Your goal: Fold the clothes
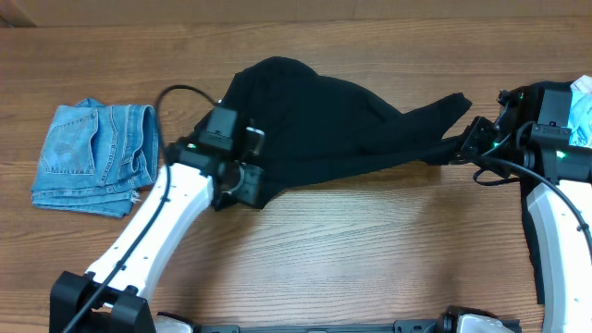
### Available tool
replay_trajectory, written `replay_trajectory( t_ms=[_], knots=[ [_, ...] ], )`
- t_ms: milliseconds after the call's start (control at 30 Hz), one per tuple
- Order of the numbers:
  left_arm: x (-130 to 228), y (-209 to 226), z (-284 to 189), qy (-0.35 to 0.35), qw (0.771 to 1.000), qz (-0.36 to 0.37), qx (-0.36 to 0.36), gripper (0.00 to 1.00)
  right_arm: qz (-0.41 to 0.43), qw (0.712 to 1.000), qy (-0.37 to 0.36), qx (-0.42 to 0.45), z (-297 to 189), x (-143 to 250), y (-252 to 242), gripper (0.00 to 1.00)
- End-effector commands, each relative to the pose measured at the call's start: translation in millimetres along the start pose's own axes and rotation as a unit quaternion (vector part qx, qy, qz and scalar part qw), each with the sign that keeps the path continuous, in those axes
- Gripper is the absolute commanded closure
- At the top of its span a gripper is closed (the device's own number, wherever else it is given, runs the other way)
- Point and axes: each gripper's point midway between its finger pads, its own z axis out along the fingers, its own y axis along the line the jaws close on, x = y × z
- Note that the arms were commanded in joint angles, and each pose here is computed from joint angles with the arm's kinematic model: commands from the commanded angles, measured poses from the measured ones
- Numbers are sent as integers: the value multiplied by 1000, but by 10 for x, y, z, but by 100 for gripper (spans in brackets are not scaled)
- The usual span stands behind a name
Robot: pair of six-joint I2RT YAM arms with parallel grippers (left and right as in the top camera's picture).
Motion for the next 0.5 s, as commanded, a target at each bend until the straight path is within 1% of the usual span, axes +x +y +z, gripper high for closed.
replay_trajectory(
  t_ms=[0,100,200,233,400,467],
  knots=[
    [9,-396,185,13,994,108,32,50,-4,1000,-12,3,-38,-71,-2,95],
    [131,-460,492,61,989,132,12,57,-4,1000,-12,3,-38,-71,-2,95],
    [174,-473,773,86,986,140,3,57,-4,1000,-11,3,-38,-70,-3,96],
    [179,-441,826,90,987,132,-7,57,-4,1000,-11,3,-38,-69,-3,96],
    [158,-167,866,94,986,108,-90,57,-4,1000,-11,3,-38,-70,-3,96],
    [139,-119,859,90,985,101,-105,58,-4,1000,-11,3,-38,-70,-3,96]
  ],
)
